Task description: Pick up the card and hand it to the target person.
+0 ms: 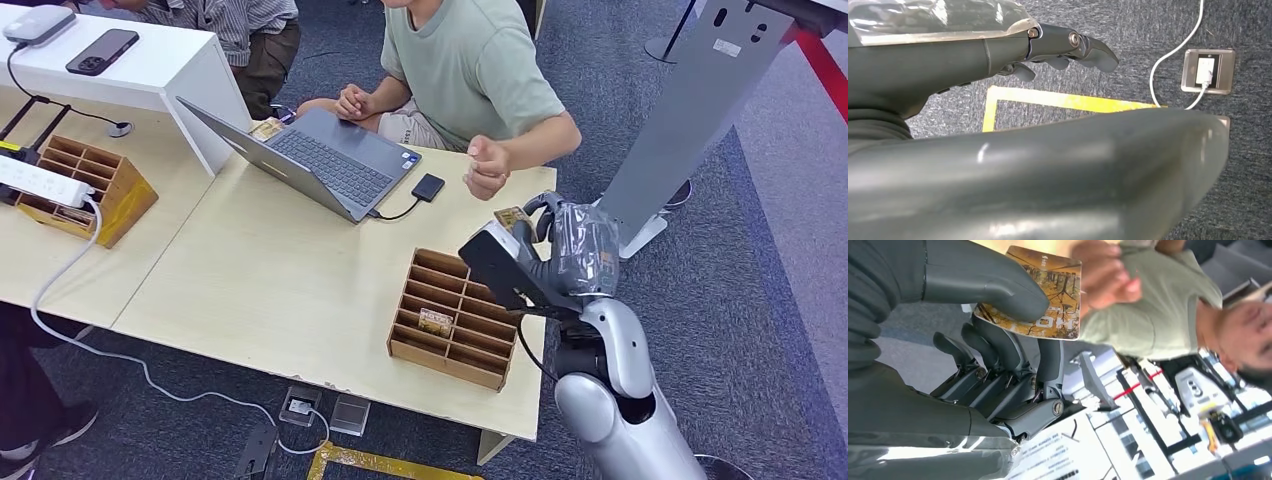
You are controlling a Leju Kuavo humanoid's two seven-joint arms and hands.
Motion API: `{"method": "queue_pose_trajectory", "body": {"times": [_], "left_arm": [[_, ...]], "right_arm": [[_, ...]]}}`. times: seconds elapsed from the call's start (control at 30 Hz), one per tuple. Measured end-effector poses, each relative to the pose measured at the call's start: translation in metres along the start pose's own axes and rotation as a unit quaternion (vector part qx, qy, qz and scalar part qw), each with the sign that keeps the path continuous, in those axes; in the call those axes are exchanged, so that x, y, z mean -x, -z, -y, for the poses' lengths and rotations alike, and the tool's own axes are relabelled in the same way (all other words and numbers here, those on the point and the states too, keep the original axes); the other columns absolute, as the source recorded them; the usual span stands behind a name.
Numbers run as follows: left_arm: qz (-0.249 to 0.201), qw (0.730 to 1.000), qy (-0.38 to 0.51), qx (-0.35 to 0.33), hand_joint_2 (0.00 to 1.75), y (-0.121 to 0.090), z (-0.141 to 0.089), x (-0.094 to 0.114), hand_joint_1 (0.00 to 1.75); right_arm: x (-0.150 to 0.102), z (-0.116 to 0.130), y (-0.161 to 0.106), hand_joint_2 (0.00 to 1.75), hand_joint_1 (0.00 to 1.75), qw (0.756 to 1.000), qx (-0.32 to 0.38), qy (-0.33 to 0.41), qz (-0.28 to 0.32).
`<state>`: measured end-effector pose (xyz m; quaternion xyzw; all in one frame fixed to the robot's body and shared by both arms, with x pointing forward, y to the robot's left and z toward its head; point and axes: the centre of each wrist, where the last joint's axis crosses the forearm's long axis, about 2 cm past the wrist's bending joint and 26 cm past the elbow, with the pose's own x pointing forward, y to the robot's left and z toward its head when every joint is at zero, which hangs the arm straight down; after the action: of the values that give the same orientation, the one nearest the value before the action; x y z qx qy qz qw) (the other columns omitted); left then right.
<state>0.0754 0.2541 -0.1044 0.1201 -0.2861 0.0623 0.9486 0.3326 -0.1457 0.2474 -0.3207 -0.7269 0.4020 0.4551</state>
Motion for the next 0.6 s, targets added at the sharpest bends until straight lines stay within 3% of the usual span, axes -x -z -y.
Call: {"method": "queue_pose_trajectory", "body": {"times": [0.2, 0.37, 0.6], "left_arm": [[0.002, 1.0, 0.002, 0.005, 0.0, 0.0, 0.0, 0.0, 0.0], [0.007, 1.0, 0.008, 0.014, 0.0, 0.001, 0.001, -0.001, 0.0], [0.014, 1.0, 0.013, 0.024, 0.0, 0.001, 0.001, -0.003, 0.0]], "right_arm": [[0.006, 0.022, 0.009, 1.75, 1.5, 0.998, 0.067, -0.005, 0.013], [0.013, 0.039, 0.039, 1.75, 1.47, 0.988, 0.14, -0.06, 0.033], [0.026, 0.035, 0.074, 1.75, 1.45, 0.972, 0.174, -0.151, 0.033]]}}
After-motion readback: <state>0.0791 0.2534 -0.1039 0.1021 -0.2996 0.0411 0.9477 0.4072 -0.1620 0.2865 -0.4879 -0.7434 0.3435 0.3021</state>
